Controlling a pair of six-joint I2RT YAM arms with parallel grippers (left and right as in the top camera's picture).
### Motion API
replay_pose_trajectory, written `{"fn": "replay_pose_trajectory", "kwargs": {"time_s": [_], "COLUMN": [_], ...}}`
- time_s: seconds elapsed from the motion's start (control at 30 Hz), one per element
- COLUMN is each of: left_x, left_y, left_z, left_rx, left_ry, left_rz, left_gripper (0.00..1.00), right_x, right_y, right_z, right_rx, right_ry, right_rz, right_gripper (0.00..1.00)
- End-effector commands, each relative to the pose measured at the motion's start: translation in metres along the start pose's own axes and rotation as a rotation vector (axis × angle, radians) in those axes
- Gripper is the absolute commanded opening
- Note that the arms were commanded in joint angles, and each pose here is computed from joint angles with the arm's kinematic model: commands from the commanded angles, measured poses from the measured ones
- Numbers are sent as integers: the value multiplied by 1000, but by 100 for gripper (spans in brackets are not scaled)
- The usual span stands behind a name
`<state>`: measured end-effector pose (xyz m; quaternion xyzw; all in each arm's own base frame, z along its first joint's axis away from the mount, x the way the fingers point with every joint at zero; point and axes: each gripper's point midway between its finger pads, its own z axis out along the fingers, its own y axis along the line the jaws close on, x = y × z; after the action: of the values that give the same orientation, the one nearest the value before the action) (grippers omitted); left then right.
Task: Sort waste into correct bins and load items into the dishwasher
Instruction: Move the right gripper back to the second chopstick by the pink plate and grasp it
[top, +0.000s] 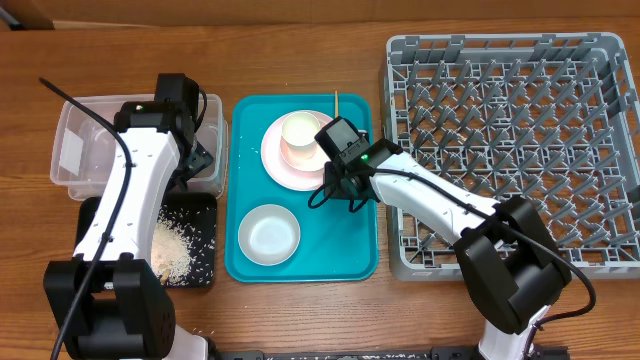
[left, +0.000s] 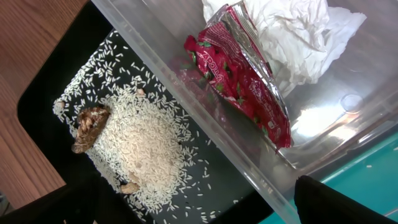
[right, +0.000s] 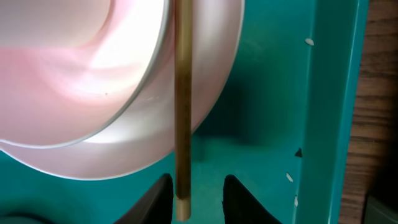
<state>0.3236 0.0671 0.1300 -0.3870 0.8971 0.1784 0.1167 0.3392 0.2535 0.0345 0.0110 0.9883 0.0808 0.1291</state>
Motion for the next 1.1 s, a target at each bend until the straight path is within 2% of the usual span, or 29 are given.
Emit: {"fn": "replay_pose_trajectory", "kwargs": {"time_s": [0.0,0.67,0.77,1.07], "left_x": [-6,-6,-6,-6], "left_y": [1,1,1,1], "left_z": [0,0,0,0], "left_rx": [-12,-12,-12,-12], "left_ry": [-18,-18,-18,-18], "left_rz": [-12,-12,-12,-12], "left_gripper": [100,100,100,100], "right_x": [-2,4,4,4], "right_y": [3,0,-1,-1], "right_z": [2,15,16,16], "right_rx": [-9,-9,-7,-8], "right_ry": [-9,-2,0,-1], "right_rz": [4,4,4,4], "right_gripper": [29,28,22,11]}}
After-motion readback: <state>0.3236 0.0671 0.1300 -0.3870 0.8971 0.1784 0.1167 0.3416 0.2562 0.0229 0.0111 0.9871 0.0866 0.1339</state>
